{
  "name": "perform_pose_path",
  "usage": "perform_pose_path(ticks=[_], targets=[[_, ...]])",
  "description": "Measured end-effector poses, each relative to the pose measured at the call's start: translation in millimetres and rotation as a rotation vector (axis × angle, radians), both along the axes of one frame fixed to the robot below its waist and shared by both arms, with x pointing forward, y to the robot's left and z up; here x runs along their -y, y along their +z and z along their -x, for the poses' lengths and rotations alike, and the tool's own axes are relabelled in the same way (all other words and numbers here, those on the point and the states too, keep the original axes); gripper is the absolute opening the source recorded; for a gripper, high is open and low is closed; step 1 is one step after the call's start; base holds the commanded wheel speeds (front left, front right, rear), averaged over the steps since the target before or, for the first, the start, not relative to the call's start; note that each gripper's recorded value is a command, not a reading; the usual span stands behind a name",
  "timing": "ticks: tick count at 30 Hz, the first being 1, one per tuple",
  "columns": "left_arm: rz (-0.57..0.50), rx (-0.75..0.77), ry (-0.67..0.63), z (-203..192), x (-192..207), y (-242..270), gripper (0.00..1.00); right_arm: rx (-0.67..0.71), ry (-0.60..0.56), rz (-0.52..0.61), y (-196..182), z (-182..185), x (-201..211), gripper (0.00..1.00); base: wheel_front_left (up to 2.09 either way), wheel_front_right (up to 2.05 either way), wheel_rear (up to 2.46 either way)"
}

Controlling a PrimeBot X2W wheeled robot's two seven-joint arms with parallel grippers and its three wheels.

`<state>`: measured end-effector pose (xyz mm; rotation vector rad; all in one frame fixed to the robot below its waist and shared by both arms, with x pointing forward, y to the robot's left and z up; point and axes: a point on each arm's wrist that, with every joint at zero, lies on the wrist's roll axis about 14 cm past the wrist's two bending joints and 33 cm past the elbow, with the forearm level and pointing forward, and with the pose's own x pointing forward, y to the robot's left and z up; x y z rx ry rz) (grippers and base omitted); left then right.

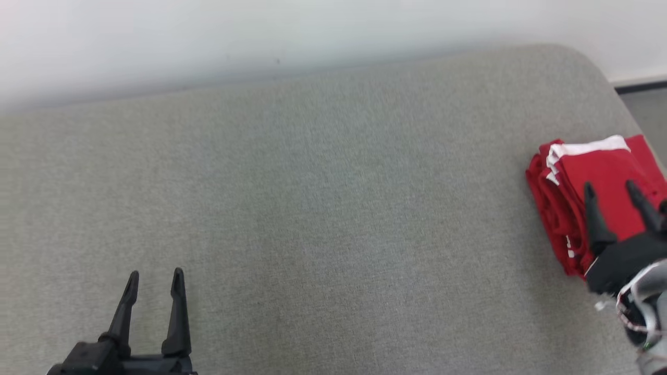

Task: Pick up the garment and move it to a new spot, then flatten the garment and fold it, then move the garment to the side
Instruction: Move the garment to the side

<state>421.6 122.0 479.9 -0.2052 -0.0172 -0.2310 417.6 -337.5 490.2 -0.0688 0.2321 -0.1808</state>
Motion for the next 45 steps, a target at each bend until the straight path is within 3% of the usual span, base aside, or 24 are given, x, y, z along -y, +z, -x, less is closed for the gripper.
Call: perform_pose_path(ticks=[5, 7, 14, 31, 45], targets=[[0.013, 0.014, 0.069, 16, -19, 11, 1.00, 0.163, 0.072, -0.101, 26, 18, -39, 1.00, 0.00, 0.00, 0.00], [0.013, 0.023, 0.103, 26, -30, 16, 1.00, 0.216, 0.120, -0.199, 32, 28, -69, 1.00, 0.00, 0.00, 0.00], [0.003, 0.050, 0.155, 46, -46, 26, 1.00, 0.316, 0.198, -0.281, 55, 40, -107, 1.00, 0.00, 0.00, 0.00], [-0.043, 0.045, 0.249, 83, -75, 23, 1.00, 0.222, 0.284, -0.275, 17, 58, -153, 1.00, 0.00, 0.00, 0.00], [-0.031, 0.008, 0.228, 85, -65, 12, 1.00, 0.201, 0.254, -0.275, 6, 65, -149, 1.00, 0.00, 0.00, 0.00]])
